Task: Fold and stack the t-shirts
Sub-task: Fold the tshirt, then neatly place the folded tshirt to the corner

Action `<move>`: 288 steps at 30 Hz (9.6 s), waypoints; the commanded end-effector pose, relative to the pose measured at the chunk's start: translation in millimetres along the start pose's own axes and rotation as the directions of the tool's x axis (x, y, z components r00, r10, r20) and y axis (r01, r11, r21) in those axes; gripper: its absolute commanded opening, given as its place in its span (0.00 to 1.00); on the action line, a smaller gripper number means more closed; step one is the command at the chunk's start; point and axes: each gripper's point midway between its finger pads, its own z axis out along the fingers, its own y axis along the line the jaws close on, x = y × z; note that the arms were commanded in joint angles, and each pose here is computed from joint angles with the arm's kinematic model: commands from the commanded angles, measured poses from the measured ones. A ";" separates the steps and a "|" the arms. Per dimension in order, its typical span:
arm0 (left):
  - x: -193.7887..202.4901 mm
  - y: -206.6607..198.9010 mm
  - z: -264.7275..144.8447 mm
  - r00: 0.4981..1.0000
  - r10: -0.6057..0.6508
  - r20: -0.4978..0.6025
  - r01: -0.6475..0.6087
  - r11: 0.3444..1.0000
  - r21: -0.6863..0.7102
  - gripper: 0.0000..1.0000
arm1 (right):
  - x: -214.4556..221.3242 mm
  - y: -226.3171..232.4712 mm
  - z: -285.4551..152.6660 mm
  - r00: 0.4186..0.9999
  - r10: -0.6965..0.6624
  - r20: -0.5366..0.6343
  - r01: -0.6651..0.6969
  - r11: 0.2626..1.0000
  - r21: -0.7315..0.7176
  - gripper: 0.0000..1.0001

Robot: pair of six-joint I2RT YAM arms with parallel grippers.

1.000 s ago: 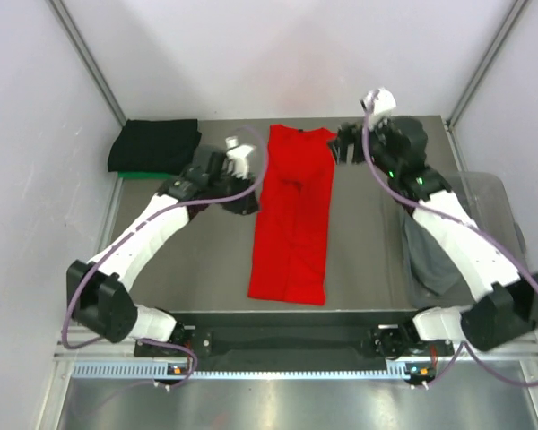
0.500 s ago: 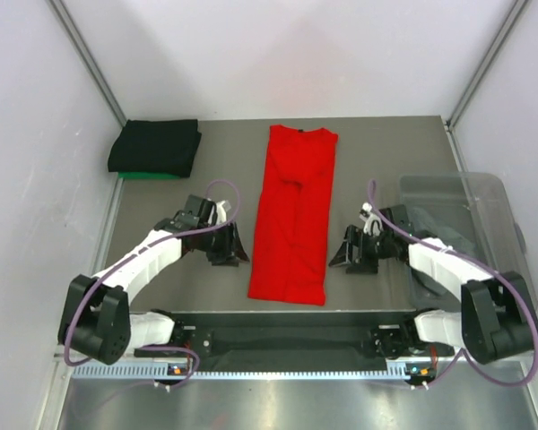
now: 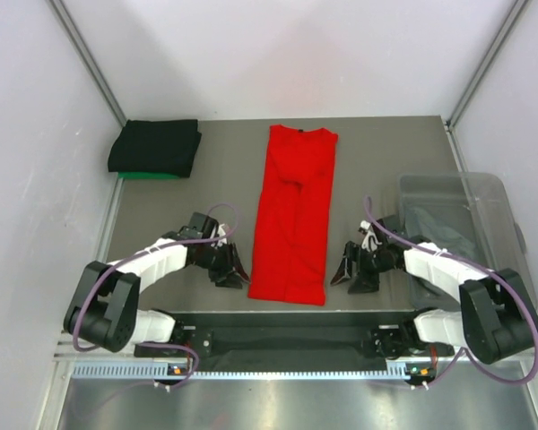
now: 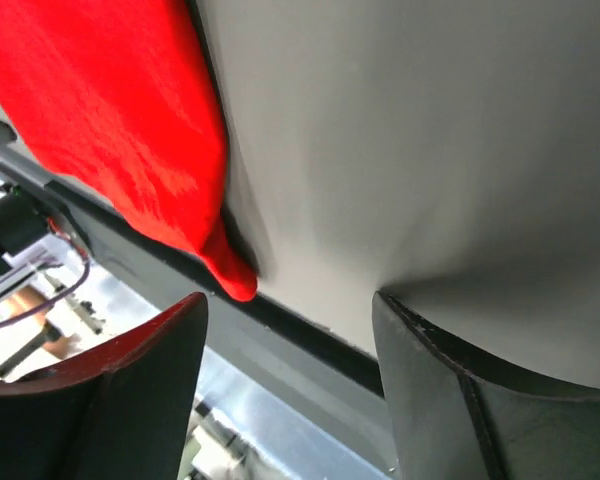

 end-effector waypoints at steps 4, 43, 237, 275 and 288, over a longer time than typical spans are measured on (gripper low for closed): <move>-6.7 -8.3 9.6 1.000 0.005 -0.018 -0.005 0.999 0.034 0.40 | 6.5 6.5 12.6 0.999 0.019 -0.035 -0.019 1.000 -0.011 0.63; 13.9 -15.1 26.4 0.994 0.066 -0.084 -0.063 0.997 0.040 0.00 | 15.6 54.5 43.1 0.991 -0.049 -0.125 0.032 0.990 -0.137 0.00; -376.8 -182.6 -14.4 0.552 0.665 0.503 -0.641 0.724 -0.253 0.00 | -383.5 86.5 -76.8 0.647 -0.386 0.657 0.546 0.837 -0.046 0.00; -371.7 -138.2 38.4 0.879 0.241 0.411 -0.371 0.887 0.274 0.65 | -385.2 97.1 -19.1 0.693 -0.396 0.603 0.623 0.750 -0.223 0.36; -351.5 -138.5 100.0 0.935 0.211 0.286 -0.307 0.885 0.349 0.61 | -386.2 87.1 6.9 0.731 -0.376 0.569 0.588 0.770 -0.247 0.34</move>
